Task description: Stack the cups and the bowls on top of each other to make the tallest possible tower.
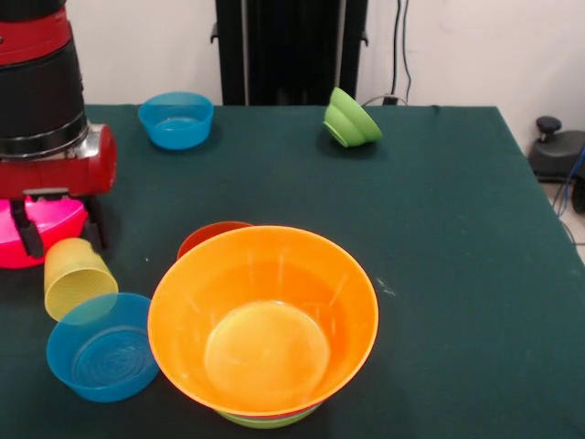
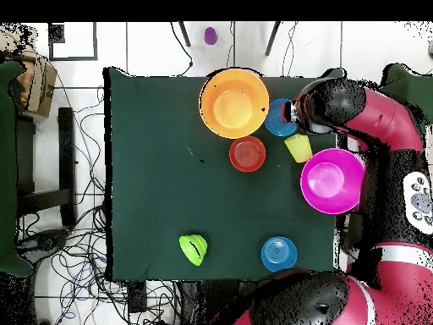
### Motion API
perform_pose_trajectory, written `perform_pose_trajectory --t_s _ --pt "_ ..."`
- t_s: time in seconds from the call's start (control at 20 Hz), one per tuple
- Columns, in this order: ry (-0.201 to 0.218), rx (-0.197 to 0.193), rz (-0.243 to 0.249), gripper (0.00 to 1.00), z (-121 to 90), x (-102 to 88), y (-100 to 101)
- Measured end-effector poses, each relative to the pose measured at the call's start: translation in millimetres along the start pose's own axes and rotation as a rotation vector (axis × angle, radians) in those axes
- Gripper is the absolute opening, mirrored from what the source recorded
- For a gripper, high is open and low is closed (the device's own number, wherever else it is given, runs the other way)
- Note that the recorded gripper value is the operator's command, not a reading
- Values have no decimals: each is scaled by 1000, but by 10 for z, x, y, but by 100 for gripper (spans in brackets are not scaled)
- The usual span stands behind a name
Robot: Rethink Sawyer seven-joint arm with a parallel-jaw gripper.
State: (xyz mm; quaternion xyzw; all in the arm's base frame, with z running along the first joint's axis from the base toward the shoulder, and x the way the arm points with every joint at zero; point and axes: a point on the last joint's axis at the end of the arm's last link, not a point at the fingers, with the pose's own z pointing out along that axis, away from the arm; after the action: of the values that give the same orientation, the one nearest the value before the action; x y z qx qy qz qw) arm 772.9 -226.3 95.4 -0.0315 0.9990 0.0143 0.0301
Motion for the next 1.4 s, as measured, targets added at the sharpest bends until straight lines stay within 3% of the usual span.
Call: perform_pose_trajectory --t_s 0.35,0.65,1.0,1.4 --pt "-17 3 35 100 377 -143 -238" --pt "-13 2 53 100 719 -159 -331" --pt "10 9 43 100 901 -111 -270" --pt "30 34 16 100 922 -113 -156"
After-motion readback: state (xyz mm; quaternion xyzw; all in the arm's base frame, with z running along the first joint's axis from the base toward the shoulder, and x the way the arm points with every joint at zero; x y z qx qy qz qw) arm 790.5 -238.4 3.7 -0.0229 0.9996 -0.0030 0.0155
